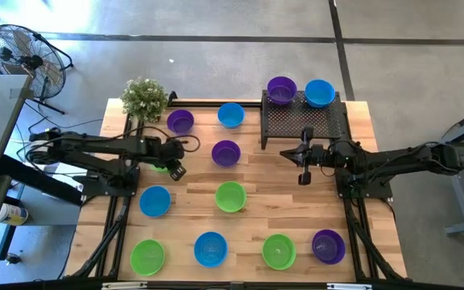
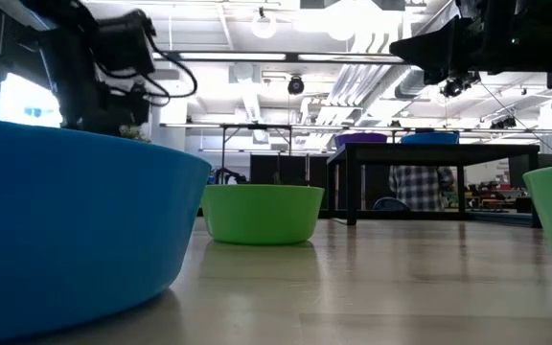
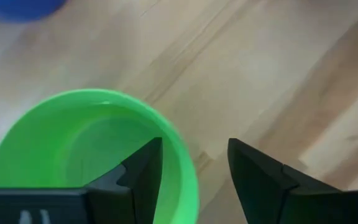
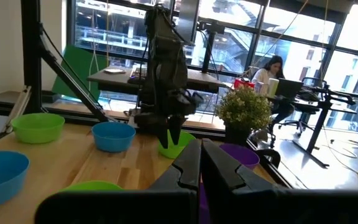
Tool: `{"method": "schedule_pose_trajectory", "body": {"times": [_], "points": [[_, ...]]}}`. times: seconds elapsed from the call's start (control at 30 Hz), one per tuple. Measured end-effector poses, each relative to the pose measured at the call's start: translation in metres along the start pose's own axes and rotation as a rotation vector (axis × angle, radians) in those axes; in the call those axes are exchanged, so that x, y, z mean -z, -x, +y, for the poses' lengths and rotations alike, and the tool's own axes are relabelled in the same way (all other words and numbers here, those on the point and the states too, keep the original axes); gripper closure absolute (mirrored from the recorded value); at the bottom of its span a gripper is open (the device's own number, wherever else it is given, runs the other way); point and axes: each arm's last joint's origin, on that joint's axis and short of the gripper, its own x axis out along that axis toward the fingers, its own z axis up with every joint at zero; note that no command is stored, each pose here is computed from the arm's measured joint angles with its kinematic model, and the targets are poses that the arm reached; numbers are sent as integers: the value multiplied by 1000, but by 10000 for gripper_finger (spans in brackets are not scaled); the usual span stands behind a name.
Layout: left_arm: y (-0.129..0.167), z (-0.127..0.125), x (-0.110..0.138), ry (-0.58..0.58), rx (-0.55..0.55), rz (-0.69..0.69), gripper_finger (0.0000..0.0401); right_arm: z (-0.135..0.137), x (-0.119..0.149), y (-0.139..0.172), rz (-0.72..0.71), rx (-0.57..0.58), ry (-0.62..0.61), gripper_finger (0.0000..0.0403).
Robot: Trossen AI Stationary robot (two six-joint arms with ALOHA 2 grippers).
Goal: Pick & Place Mini bowls
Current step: Put the green bowl on the shelf
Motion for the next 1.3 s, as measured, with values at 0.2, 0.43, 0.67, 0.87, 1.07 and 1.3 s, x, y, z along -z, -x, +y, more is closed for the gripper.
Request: {"method": "schedule_pose_trajectory", "body": {"times": [0.2,0.43,0.67,0.87,1.07,1.3], "points": [[-13,-3,0,-5,-43,47,254,3,-1,0,1,10,2,402],[-20,-5,1,-59,-65,82,354,3,-1,0,1,11,2,402],[-5,-10,-9,-118,-85,27,390,3,-1,0,3,10,-5,403],[32,-45,-30,-273,1,-153,396,7,-1,0,12,45,-4,402],[63,-95,-25,-520,232,-394,398,11,-1,0,16,34,-4,402],[85,-127,-13,-652,405,-594,399,15,0,0,54,13,-125,402]]}}
